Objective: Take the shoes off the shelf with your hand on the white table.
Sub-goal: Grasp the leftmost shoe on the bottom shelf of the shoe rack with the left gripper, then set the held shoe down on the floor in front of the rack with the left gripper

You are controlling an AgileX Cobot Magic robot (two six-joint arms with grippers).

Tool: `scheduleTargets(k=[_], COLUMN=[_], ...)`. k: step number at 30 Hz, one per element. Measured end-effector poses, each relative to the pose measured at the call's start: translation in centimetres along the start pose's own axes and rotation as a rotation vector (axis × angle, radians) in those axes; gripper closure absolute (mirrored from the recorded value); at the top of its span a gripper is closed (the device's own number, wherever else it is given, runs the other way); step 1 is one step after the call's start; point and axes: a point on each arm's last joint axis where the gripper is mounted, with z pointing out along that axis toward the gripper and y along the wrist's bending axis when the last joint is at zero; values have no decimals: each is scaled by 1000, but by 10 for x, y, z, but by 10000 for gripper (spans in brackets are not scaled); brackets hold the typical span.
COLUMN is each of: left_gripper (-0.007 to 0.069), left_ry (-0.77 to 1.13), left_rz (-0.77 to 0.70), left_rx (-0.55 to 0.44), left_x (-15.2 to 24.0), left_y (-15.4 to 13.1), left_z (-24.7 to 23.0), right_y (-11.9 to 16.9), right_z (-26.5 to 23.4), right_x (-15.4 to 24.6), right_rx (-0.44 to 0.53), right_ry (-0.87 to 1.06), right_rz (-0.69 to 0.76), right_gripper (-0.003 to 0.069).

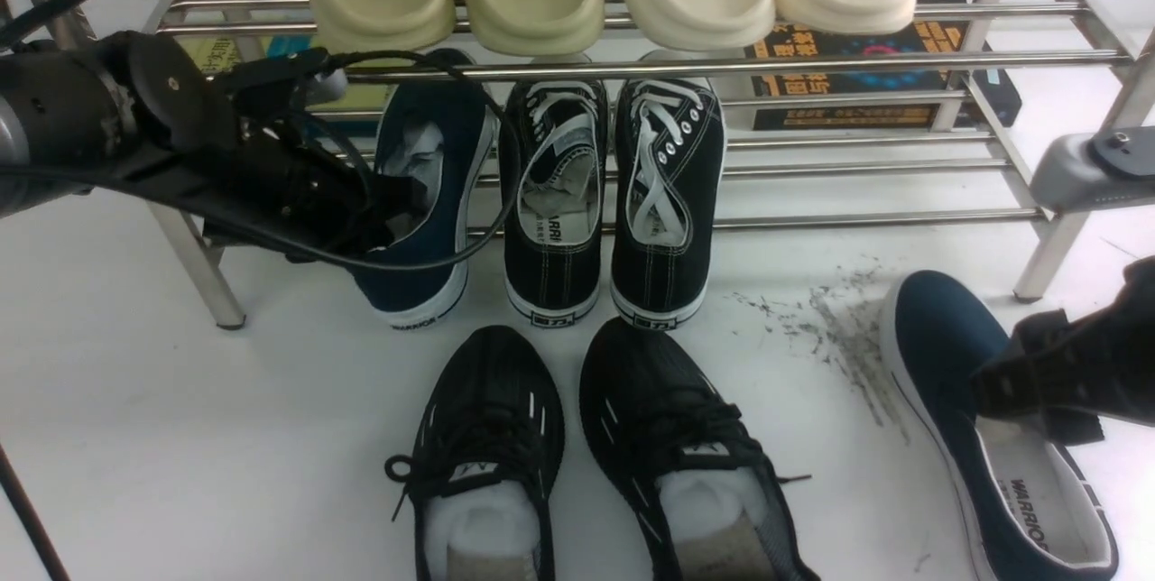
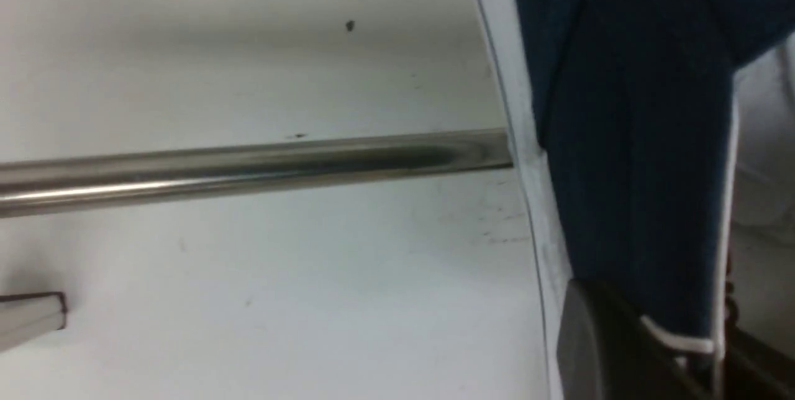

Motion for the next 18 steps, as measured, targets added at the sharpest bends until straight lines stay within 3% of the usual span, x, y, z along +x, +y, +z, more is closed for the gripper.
scheduleTargets(k=[8, 18], left_gripper=[587, 590], left_ry=[33, 139], left_rz=[-52, -210], left_rx=[-16, -174], left_x=[4, 31], left_y=[-13, -12], left_z=[-63, -139], right_y=[0, 0], right_z=[0, 0], right_x=[0, 0], right_rx=[0, 5], right_ry=[0, -1], right_rz=[0, -5], right_gripper=[158, 271])
